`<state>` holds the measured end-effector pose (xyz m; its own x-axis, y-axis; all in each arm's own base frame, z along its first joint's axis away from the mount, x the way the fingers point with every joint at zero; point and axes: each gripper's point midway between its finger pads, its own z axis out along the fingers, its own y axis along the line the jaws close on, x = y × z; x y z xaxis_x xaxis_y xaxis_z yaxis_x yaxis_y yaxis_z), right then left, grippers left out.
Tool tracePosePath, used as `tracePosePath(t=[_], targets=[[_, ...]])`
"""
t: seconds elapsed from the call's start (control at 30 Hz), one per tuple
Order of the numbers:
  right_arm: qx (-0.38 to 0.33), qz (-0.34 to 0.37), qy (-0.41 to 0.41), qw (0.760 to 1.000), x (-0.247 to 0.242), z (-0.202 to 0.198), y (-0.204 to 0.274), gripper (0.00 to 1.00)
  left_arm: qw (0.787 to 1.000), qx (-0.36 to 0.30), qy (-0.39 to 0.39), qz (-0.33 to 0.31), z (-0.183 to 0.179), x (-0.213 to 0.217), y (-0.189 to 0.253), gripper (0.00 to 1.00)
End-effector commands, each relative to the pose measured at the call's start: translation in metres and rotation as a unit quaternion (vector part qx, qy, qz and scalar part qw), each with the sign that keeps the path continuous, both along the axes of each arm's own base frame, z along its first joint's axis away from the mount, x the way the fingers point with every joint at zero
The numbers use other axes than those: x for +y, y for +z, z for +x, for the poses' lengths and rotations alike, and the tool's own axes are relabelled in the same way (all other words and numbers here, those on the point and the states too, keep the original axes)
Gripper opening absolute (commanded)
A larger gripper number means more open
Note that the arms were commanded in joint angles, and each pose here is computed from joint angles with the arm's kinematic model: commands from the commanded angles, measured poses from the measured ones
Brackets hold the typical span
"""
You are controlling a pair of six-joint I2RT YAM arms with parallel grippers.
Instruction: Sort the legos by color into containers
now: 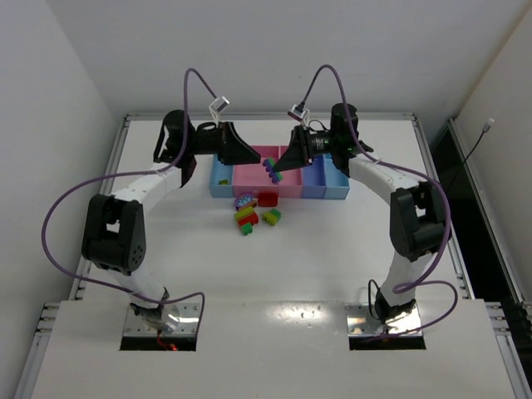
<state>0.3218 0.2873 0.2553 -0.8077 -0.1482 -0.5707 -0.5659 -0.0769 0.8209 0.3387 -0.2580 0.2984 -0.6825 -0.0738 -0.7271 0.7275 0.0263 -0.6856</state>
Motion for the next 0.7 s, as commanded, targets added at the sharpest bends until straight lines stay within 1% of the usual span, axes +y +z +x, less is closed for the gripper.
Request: tracePosePath(t=[0.0, 0.37, 0.47, 0.5, 0.6, 0.67], targets=[[-0.063, 0.019, -0.005, 0.998, 0.003, 0.008, 0.022, 0.00, 1.000, -0.019, -0.019, -0.004, -0.011, -0.005, 0.002, 0.81], [-0.063, 0.019, -0.005, 0.998, 0.008, 0.011, 0.021, 0.00, 0.999, -0.010, -0.033, -0.003, -0.017, -0.014, -0.001, 0.81], [-0.067, 0.019, -0.010, 0.998, 0.009, 0.013, 0.020, 0.00, 0.999, -0.010, -0.039, -0.005, -0.019, -0.018, 0.003, 0.77], [-0.072, 0.021, -0.010, 0.997, 0.009, 0.014, 0.024, 0.00, 0.999, -0.010, -0.039, -0.005, -0.019, -0.018, 0.003, 0.77], [-0.064, 0.018, -0.010, 0.998, 0.009, 0.015, 0.019, 0.00, 0.999, -0.014, -0.039, -0.007, -0.019, -0.021, 0.006, 0.74], [-0.068, 0.019, -0.010, 0.997, 0.009, 0.015, 0.019, 0.00, 0.999, -0.014, -0.039, -0.007, -0.019, -0.021, 0.006, 0.71]])
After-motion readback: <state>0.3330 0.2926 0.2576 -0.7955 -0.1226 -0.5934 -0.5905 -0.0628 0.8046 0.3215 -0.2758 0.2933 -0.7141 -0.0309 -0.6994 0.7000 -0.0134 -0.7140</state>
